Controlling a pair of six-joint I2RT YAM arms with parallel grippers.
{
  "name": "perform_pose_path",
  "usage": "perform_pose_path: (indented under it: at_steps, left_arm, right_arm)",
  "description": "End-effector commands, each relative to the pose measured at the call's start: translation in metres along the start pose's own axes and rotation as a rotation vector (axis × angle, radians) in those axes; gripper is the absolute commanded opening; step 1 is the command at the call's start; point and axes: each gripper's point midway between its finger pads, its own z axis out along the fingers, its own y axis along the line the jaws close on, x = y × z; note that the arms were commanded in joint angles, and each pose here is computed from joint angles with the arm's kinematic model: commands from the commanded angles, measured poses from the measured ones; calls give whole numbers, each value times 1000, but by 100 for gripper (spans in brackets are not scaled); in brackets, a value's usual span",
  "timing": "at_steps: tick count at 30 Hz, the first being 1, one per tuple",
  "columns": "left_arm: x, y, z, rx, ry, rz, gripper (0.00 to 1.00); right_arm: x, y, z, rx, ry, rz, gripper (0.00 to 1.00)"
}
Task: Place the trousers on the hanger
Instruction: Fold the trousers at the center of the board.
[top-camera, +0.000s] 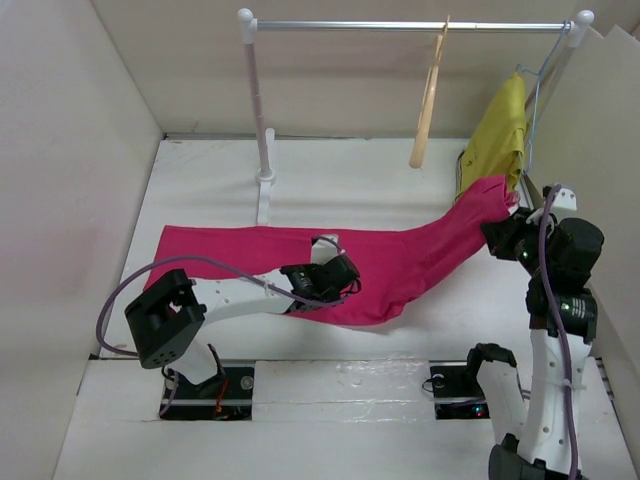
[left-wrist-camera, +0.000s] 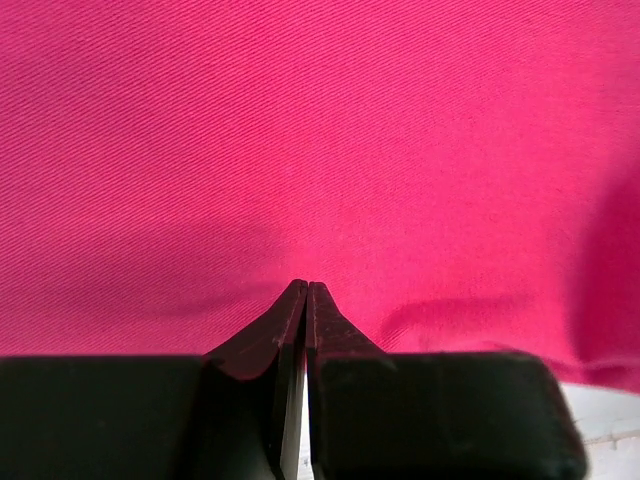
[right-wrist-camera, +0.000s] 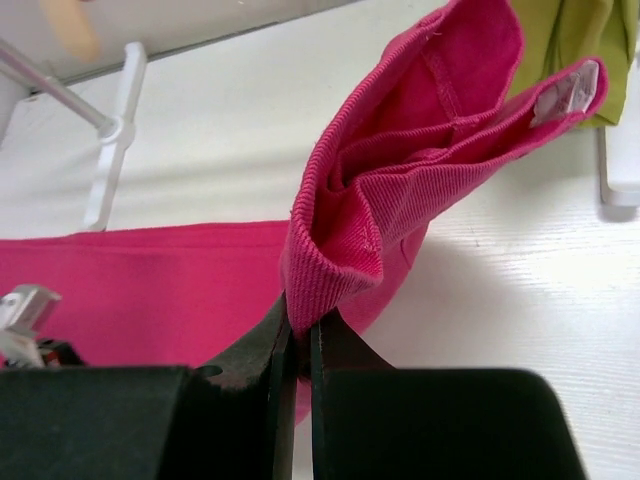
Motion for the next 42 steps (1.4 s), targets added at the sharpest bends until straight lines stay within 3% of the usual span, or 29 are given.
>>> perform_pose_path:
  at_steps: [1,9,16,18,24,28,31,34,35,39,42]
  left_arm:
    - [1,-15,1,77,3,2,0]
    - [29,-71,0,236,54,61,0]
    - [83,-125,4,281,145,177,0]
    - [88,-150,6,312,154,193,0]
    - [66,-164,1,300,95,183,0]
    - [19,-123,-20,238,-21,114,0]
    - [-38,-59,-57,204,-144,-27,0]
    - [-93,37,-59,53,-249,-166,0]
    - [-131,85,-76,9,-352,-285,0]
    - [-201,182,-137,-81,-562,-422,0]
    - [-225,212,-167,-151,-615,-458,0]
  right_arm:
    - [-32,17,-24,9,-73,-57,0]
    - [-77,32,-53,35,-132,-163,0]
    - [-113,49,-70,17,-167,-250,0]
    - [-113,57,-68,-35,-145,-270,0]
    - [-105,82,-68,-164,-139,-269,0]
    - [-101,114,-63,-326,-137,-255,0]
    - [-104,128,-54,-384,-151,-220,0]
    - [-113,149,-46,-466,-175,-193,0]
    - [-112,161,-45,-511,-168,-172,0]
    - [-103,202,-28,-644,-133,-153,0]
    - [-89,252,-15,-718,-101,-156,0]
